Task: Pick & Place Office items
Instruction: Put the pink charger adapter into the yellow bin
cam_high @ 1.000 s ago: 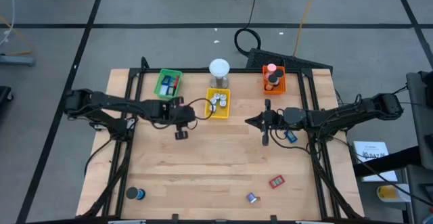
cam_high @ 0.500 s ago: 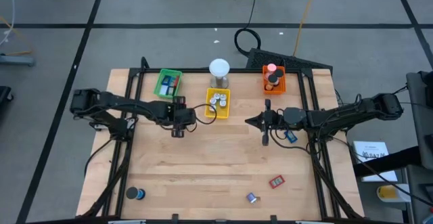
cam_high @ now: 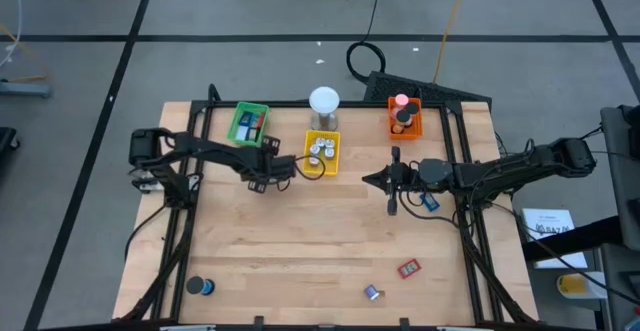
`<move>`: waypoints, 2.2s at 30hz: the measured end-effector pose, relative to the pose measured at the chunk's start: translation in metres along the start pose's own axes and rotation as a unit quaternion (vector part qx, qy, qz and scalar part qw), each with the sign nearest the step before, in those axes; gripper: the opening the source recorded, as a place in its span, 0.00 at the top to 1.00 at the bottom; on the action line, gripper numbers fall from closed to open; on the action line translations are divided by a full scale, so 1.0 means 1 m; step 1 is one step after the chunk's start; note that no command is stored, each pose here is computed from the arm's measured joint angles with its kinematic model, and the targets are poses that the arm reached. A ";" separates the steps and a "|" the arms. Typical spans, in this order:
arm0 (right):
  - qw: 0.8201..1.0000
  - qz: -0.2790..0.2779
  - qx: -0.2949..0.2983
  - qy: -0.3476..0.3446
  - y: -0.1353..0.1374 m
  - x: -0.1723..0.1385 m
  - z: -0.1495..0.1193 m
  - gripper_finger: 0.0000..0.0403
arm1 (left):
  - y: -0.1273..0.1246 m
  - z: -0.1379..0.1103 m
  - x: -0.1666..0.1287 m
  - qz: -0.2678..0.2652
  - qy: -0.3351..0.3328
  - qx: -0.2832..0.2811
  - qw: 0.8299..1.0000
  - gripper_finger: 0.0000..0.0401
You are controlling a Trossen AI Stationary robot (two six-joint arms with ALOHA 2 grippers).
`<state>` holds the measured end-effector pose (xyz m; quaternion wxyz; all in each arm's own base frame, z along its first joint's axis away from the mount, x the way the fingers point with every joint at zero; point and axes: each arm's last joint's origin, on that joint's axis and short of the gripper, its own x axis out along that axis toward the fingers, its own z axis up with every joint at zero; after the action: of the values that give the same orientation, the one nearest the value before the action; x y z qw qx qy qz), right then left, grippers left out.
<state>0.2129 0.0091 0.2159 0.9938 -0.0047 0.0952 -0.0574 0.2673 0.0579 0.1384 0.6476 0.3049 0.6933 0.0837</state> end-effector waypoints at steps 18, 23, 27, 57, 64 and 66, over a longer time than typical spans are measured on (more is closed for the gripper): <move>1.000 0.000 0.000 0.000 0.000 0.000 0.000 1.00 | -0.012 0.008 0.003 -0.005 0.008 0.021 1.000 0.67; 1.000 0.000 0.000 0.000 0.000 0.000 0.000 1.00 | -0.023 0.013 -0.004 -0.011 0.000 -0.001 1.000 0.64; 1.000 0.000 0.000 0.000 0.000 0.000 0.000 1.00 | -0.038 0.020 -0.014 -0.025 -0.023 -0.024 0.999 0.61; 1.000 0.000 0.003 0.002 0.000 0.000 0.000 1.00 | -0.074 0.079 -0.073 -0.212 -0.252 -0.212 0.920 0.41; 1.000 0.000 0.002 0.003 0.000 0.000 -0.001 1.00 | -0.082 0.084 -0.068 -0.224 -0.252 -0.196 0.921 0.50; 1.000 0.000 0.002 0.005 0.000 0.000 -0.001 1.00 | -0.087 0.088 -0.066 -0.224 -0.260 -0.183 0.921 0.55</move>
<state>0.2127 0.0091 0.2148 0.9934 -0.0022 0.0996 -0.0576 0.3221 -0.0716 0.1367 0.8512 0.0287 0.5237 -0.0200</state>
